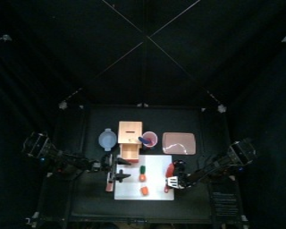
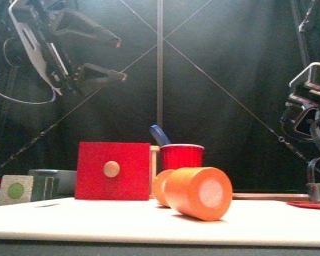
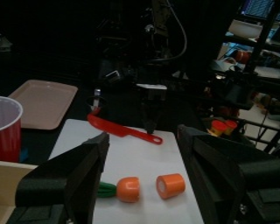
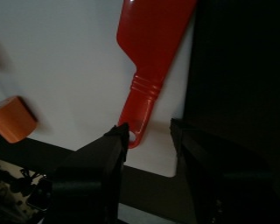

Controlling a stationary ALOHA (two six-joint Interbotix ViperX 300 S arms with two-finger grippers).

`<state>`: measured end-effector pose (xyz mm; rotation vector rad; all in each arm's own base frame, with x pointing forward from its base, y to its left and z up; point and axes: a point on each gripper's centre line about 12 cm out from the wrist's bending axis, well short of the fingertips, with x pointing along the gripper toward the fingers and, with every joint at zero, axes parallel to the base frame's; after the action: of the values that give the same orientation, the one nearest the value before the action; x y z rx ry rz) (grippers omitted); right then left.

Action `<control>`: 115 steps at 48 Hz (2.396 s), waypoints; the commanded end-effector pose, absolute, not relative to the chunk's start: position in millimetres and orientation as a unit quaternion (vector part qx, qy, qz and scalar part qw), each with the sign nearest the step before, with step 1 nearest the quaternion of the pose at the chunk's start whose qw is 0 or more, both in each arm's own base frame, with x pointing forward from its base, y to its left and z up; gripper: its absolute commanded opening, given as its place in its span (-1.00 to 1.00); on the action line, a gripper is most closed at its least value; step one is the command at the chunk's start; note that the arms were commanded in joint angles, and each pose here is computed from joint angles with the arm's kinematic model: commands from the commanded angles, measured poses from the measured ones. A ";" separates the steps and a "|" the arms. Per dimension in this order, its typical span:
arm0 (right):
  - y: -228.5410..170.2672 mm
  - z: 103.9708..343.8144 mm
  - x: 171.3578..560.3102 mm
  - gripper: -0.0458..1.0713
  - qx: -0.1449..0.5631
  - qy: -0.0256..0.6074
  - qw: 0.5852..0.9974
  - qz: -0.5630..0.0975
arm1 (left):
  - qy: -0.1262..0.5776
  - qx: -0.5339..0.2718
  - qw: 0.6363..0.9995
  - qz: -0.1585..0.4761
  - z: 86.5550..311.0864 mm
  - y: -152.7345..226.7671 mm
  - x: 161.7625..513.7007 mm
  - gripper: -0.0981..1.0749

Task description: Grab salmon sushi

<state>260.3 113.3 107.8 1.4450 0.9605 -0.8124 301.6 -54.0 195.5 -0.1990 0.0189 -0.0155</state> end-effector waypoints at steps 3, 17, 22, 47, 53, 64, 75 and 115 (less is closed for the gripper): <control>112.6 117.3 263.9 0.51 0.616 0.404 0.592 -0.327 | 0.003 -0.097 0.995 -0.007 197.4 -54.8 306.9 0.80; 111.6 141.9 275.4 0.51 0.595 0.388 0.645 -0.283 | 0.011 -0.092 0.996 -0.012 192.5 -57.6 310.9 0.80; 111.7 156.2 281.3 0.51 0.585 0.376 0.672 -0.255 | 0.003 -0.094 0.996 -0.010 196.5 -56.8 312.6 0.80; 60.6 231.3 287.4 0.49 0.351 0.279 0.883 -0.140 | 0.104 -0.135 0.985 0.003 199.1 -55.5 325.1 0.79; 47.2 249.1 289.6 0.49 0.252 0.260 0.925 -0.118 | 0.151 -0.113 0.982 -0.015 202.0 -58.8 334.7 0.79; 33.1 276.7 301.2 0.49 0.114 0.235 0.962 -0.084 | 0.108 -0.050 0.993 -0.025 233.1 -55.5 344.3 0.79; 30.5 275.4 304.9 0.49 0.099 0.228 0.967 -0.061 | 0.082 -0.058 0.995 -0.002 243.4 -44.5 336.1 0.79; 7.8 258.7 301.2 0.49 0.105 0.244 0.960 -0.094 | 0.052 -0.042 0.996 0.062 249.5 -11.7 328.5 0.79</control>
<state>300.2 8.7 253.1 0.2141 0.5118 -0.1932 325.0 -13.7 238.5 -0.0745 0.1220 0.1124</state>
